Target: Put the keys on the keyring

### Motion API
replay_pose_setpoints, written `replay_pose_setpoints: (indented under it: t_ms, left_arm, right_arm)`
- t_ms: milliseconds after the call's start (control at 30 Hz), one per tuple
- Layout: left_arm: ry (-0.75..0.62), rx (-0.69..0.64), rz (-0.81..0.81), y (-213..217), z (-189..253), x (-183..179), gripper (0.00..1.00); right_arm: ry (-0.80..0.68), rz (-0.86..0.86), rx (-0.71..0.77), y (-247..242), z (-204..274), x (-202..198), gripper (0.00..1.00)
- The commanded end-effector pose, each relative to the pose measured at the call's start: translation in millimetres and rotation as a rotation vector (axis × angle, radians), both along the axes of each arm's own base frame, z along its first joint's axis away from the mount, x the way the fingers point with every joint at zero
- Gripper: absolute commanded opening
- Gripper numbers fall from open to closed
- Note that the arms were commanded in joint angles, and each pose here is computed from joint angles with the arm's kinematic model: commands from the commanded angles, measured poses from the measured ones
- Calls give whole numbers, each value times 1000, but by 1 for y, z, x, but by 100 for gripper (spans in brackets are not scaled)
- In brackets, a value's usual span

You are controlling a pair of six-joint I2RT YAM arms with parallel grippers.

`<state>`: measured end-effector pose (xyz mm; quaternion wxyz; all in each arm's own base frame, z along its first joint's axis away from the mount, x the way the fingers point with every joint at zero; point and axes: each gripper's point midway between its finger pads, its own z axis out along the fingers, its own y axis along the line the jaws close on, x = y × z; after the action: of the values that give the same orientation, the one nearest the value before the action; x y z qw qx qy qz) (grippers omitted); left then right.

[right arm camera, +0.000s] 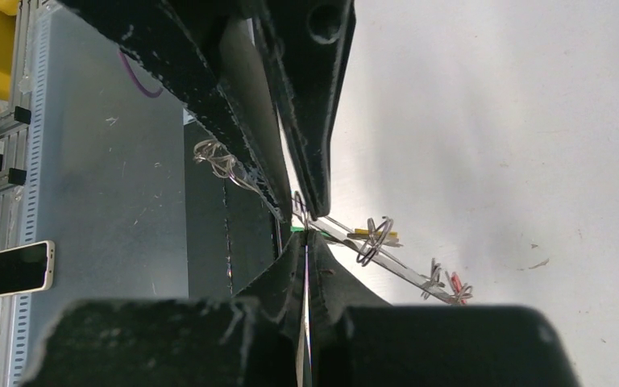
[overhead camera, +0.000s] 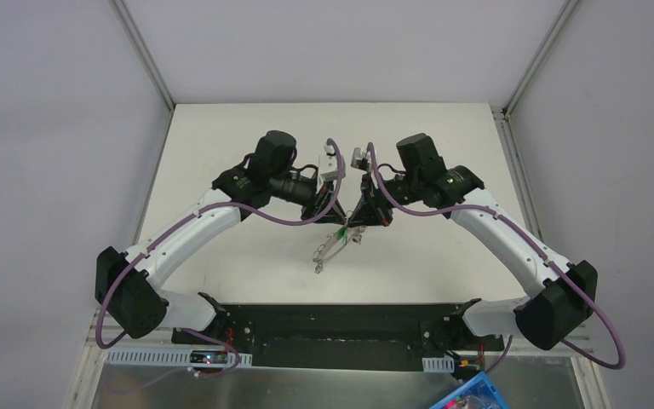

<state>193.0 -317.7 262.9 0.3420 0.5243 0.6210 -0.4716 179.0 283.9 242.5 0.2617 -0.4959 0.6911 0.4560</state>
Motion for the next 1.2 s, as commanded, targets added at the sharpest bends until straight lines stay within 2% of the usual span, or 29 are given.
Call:
replay_pose_setpoints:
  t_ms: [0, 133, 267, 433, 533, 800, 1067, 1167]
  left_arm:
    - [-48, -28, -35, -5, 15, -2, 11]
    - [-38, -32, -44, -8, 16, -2, 0]
    - [-25, -51, -53, -9, 22, -5, 0]
    - [10, -120, -87, -6, 39, -15, 0]
    - [50, -182, -102, -7, 51, -20, 0]
    - [86, -277, -102, -11, 67, -17, 0]
    - [114, -320, -96, -16, 76, -12, 0]
    - [117, -329, -94, -17, 77, -11, 0]
  right_arm:
    - [-42, 29, 72, 9, 27, 0, 0]
    - [-39, 28, 70, 9, 26, 0, 0]
    - [-41, 30, 72, 7, 25, -1, 0]
    - [-69, 18, 113, -3, 30, -3, 18]
    - [-92, -2, 150, -14, 36, -3, 25]
    - [-81, -3, 205, -26, 35, -10, 29]
    - [-31, 19, 226, -21, 27, -10, 43]
    - [-23, 24, 233, -19, 28, -9, 44]
